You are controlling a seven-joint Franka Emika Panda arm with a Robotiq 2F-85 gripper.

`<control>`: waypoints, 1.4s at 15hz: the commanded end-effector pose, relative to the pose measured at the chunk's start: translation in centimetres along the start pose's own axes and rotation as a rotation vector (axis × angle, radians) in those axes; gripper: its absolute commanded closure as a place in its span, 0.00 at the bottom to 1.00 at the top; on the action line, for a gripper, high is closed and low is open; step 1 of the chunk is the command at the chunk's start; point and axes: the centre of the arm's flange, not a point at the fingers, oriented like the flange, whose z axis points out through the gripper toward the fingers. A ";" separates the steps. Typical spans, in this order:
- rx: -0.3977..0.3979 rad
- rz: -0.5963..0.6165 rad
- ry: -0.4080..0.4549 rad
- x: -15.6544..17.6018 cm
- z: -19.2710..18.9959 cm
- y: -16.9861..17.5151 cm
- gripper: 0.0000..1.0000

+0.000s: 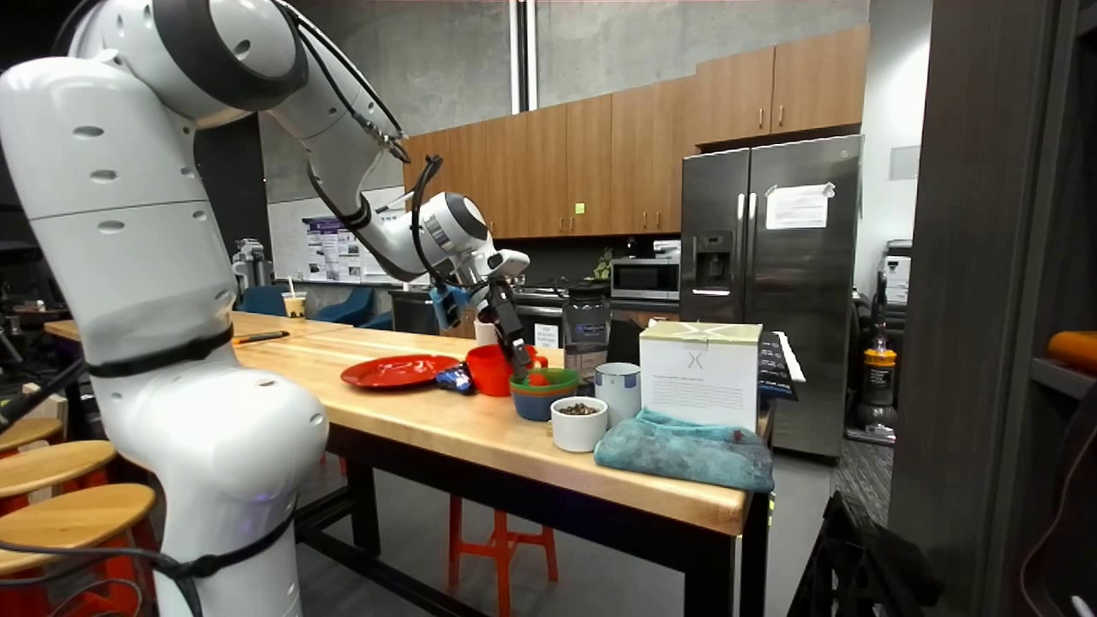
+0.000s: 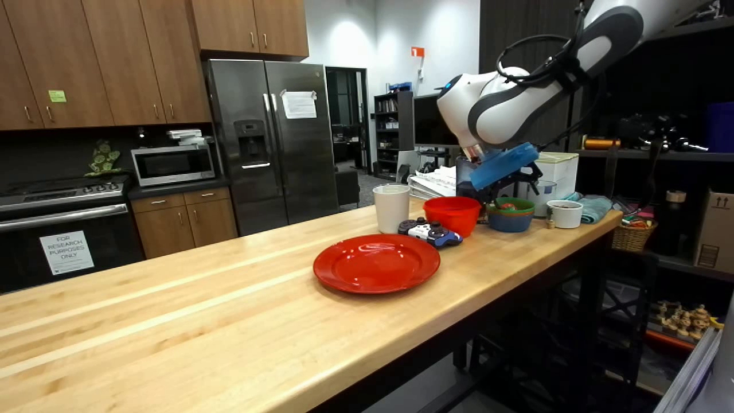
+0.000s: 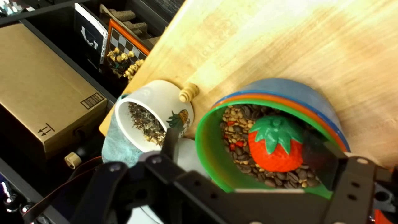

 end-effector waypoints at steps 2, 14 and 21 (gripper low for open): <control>-0.012 -0.015 -0.014 0.4 -0.2 0.4 0.00; 0.147 0.129 0.058 1.6 -0.2 -0.9 0.00; 0.172 0.144 0.050 -0.2 1.6 -1.8 0.00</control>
